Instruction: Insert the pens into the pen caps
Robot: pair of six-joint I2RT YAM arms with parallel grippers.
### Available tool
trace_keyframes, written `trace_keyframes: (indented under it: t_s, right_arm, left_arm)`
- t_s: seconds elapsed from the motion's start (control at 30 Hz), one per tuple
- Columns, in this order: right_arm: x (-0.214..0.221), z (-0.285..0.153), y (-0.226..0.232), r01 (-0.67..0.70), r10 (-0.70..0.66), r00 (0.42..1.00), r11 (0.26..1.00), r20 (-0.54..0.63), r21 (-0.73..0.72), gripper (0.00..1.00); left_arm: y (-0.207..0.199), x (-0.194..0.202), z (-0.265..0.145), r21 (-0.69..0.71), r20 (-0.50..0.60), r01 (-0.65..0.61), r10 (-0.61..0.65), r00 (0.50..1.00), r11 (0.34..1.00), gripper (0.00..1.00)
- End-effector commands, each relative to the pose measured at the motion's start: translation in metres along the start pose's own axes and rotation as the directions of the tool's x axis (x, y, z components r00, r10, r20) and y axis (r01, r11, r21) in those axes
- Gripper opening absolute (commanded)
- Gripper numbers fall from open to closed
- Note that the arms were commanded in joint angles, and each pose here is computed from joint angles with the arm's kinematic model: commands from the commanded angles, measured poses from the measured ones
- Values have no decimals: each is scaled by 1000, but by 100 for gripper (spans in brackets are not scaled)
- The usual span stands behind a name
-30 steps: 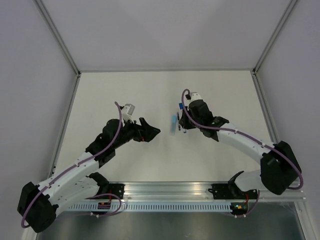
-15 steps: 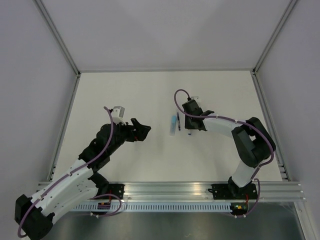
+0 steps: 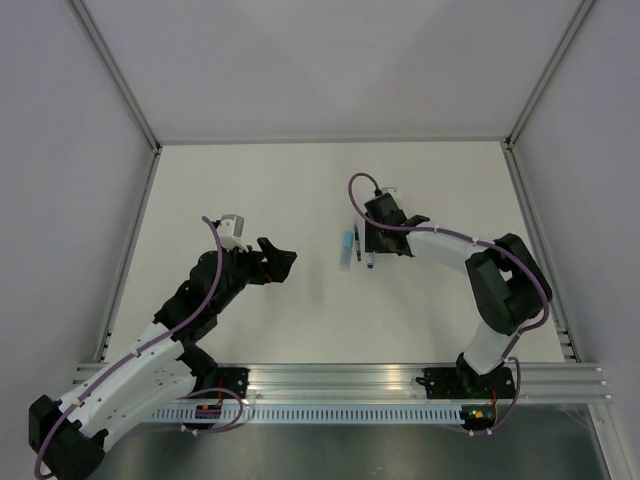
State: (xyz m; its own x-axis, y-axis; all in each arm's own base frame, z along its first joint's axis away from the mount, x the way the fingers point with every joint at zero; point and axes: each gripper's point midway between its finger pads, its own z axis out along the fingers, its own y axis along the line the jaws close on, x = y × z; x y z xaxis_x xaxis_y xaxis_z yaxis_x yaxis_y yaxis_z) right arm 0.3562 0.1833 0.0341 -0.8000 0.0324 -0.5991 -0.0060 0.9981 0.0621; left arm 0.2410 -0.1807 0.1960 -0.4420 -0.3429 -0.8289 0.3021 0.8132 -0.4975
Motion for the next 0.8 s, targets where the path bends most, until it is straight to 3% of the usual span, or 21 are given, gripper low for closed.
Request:
trace_keyframes:
  t_s: [0.0, 0.03, 0.07, 0.17, 0.43, 0.77]
  right_arm:
    - [-35, -39, 5, -25, 30, 995, 998, 93, -51, 59]
    - [-37, -46, 4, -31, 37, 994, 998, 102, -61, 65]
    - [-38, -58, 4, -36, 46, 992, 996, 119, -85, 85]
    - [-37, -84, 9, -48, 74, 987, 983, 144, -177, 98]
    - [-30, -150, -2, -89, 187, 942, 940, 277, -330, 98]
    - [-29, -202, -15, -63, 263, 872, 897, 413, -438, 98]
  left_arm:
    - [3, -7, -2, -13, 27, -46, 46, 999, 999, 100]
    - [2, -7, -2, -10, 27, -49, 49, 998, 999, 100]
    - [1, -8, -3, -2, 28, -58, 58, 998, 998, 100]
    - [-8, -10, -6, 40, 23, -67, 66, 998, 997, 100]
    - [-45, -12, -22, 231, -5, -82, 86, 996, 970, 100]
    - [-55, -33, -53, 298, 104, -105, 77, 992, 949, 100]
